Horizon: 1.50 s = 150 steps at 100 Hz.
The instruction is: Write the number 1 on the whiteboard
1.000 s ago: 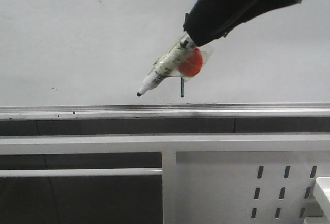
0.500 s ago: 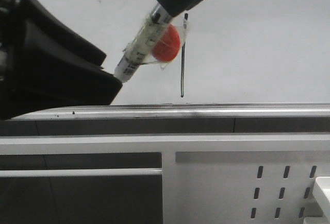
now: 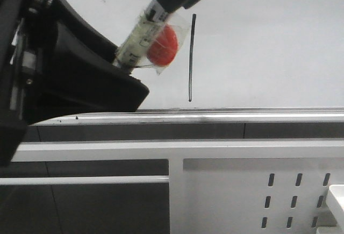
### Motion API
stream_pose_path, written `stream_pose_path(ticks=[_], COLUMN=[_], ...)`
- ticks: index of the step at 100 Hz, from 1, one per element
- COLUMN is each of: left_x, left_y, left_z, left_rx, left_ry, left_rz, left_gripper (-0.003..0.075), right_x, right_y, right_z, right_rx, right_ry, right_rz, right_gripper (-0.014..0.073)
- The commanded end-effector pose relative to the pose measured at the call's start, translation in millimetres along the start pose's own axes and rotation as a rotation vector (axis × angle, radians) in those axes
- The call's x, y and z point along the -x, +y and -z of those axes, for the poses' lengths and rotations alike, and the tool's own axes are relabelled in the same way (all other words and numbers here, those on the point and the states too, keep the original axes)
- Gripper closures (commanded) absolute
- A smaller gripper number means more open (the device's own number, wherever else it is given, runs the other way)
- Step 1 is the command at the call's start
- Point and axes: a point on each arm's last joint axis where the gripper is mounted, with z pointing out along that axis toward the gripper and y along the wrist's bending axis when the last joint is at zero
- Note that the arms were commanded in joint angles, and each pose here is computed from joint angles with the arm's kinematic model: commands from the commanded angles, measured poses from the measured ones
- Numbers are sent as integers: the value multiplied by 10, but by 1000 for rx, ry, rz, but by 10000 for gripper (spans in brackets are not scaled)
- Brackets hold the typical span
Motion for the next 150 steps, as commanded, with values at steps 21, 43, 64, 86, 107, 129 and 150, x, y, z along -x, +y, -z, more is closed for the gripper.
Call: stream_pose_path(ticks=[21, 43, 64, 86, 107, 129, 150], left_x=[130, 133, 119, -77, -176, -192, -174], left_y=[26, 26, 21, 8, 112, 208, 317], left_z=[37, 41, 40, 27, 43, 67, 106], left_rx=[5, 6, 3, 46, 187, 302, 434], left_ry=[-46, -48, -44, 27, 78, 66, -4], left_rz=[-21, -24, 67, 214, 315, 439, 520], left_gripper=[733, 740, 740, 740, 740, 740, 740], right_x=[145, 142, 124, 107, 76, 48, 38], right_y=[-10, -4, 1, -30, -59, -68, -68], right_z=[129, 129, 127, 272, 619, 730, 716], right_rx=[-14, -7, -2, -61, -157, -190, -189], right_ry=[-101, -98, -77, -98, -177, -200, -198], right_rz=[0, -7, -7, 56, 121, 124, 124], right_gripper=[664, 664, 435, 163, 545, 664, 664])
